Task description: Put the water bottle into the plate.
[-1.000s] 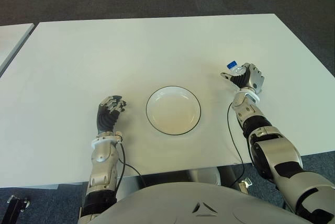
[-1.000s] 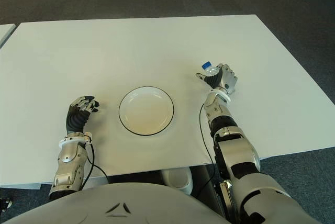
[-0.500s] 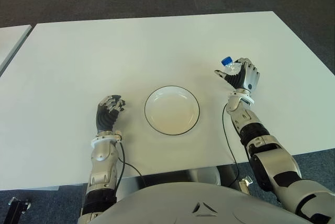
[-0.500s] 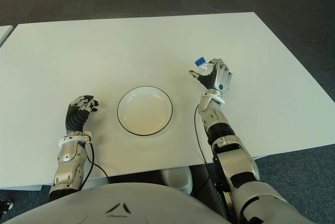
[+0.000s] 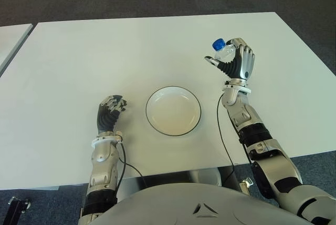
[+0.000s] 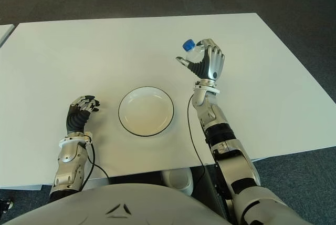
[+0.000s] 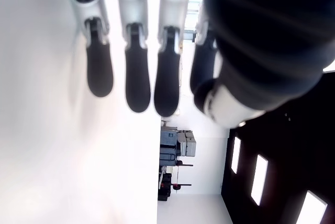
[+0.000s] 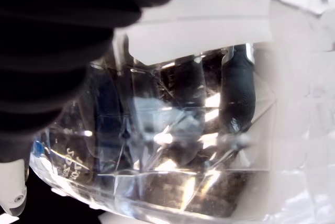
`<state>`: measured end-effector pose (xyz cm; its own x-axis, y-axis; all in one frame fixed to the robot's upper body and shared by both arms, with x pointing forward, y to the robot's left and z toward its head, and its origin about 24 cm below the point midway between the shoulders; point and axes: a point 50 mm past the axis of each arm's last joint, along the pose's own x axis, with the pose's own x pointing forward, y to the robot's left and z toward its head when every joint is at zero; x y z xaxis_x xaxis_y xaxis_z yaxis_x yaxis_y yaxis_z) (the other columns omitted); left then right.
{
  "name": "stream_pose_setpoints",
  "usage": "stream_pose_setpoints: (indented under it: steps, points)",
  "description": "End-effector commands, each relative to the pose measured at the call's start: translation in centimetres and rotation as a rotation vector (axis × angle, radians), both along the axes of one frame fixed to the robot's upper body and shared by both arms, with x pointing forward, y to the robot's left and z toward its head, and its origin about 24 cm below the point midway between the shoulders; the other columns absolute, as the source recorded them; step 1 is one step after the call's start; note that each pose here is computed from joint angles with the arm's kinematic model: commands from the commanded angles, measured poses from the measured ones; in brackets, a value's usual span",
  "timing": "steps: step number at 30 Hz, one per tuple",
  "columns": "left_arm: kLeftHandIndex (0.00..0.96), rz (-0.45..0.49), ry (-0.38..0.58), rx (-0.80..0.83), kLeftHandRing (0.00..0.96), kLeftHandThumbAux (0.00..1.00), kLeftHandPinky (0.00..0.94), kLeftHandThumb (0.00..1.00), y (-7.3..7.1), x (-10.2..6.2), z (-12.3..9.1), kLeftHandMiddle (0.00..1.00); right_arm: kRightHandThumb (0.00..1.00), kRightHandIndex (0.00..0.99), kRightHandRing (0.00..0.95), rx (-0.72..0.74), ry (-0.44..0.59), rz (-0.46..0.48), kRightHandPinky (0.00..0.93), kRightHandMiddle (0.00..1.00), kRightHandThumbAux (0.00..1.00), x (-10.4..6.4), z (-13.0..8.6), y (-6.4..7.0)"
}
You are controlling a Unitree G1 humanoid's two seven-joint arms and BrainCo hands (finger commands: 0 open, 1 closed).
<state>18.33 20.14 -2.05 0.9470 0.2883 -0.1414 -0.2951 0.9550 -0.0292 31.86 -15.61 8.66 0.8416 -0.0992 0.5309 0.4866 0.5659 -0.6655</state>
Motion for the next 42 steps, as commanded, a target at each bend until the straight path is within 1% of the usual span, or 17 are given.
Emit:
stream_pose_setpoints:
  steps: [1,4,7,12,17,20,22,26,29,33,34,38,42]
  points:
    - [0.428,-0.008,0.029,-0.011,0.499,0.715,0.490,0.706,-0.1,-0.3,-0.6,0.509,0.723,0.436,0.886,-0.041,-0.015,0.097,0.888,0.879,0.720,-0.1,0.9,0.8]
    - [0.428,-0.008,0.031,-0.009,0.499,0.715,0.490,0.706,-0.1,-0.4,-0.6,0.511,0.723,0.436,0.885,-0.071,-0.022,0.206,0.881,0.872,0.720,-0.3,2.2,2.4]
    - [0.429,-0.008,0.030,-0.006,0.501,0.715,0.491,0.706,-0.1,-0.4,-0.6,0.515,0.725,0.436,0.879,-0.086,-0.010,0.285,0.874,0.860,0.720,-0.5,2.6,3.3]
    - [0.429,-0.004,0.033,0.001,0.502,0.715,0.493,0.706,-0.2,-0.5,-0.6,0.522,0.729,0.437,0.871,-0.096,-0.004,0.376,0.870,0.850,0.718,-1.1,2.4,4.6]
    - [0.429,0.002,0.044,0.000,0.499,0.714,0.488,0.706,-0.2,-0.6,-0.7,0.523,0.731,0.437,0.866,-0.117,0.006,0.471,0.866,0.846,0.717,-1.9,2.0,6.2]
    - [0.429,0.004,0.046,0.000,0.494,0.715,0.484,0.706,-0.2,-0.6,-0.7,0.519,0.732,0.438,0.863,-0.128,0.013,0.505,0.865,0.845,0.717,-2.2,2.0,6.7]
    - [0.429,0.008,0.047,0.001,0.493,0.715,0.485,0.706,-0.2,-0.6,-0.7,0.519,0.733,0.438,0.862,-0.148,0.029,0.559,0.864,0.844,0.716,-2.6,1.9,7.2]
    - [0.429,0.011,0.048,0.002,0.494,0.715,0.489,0.706,-0.2,-0.7,-0.8,0.520,0.733,0.438,0.860,-0.175,0.057,0.628,0.863,0.842,0.716,-3.0,1.7,7.9]
    - [0.429,0.013,0.049,-0.001,0.500,0.715,0.496,0.706,-0.2,-0.7,-0.8,0.525,0.733,0.438,0.860,-0.210,0.119,0.717,0.868,0.842,0.716,-3.5,0.8,8.9]
    - [0.429,0.014,0.046,-0.006,0.505,0.714,0.500,0.707,-0.3,-0.7,-0.8,0.532,0.733,0.438,0.863,-0.234,0.178,0.771,0.876,0.846,0.715,-3.9,-0.2,9.5]
    - [0.429,0.015,0.045,-0.006,0.506,0.714,0.501,0.707,-0.3,-0.7,-0.8,0.534,0.733,0.438,0.864,-0.241,0.203,0.787,0.877,0.847,0.715,-4.0,-0.6,9.6]
    - [0.429,0.024,0.047,-0.003,0.500,0.714,0.493,0.707,-0.2,-0.8,-0.8,0.531,0.730,0.438,0.872,-0.318,0.373,0.857,0.887,0.859,0.716,-4.5,-3.3,10.1]
    - [0.429,0.030,0.050,-0.005,0.497,0.714,0.492,0.706,-0.2,-0.8,-0.8,0.523,0.728,0.438,0.880,-0.381,0.453,0.884,0.892,0.864,0.717,-4.6,-3.8,10.3]
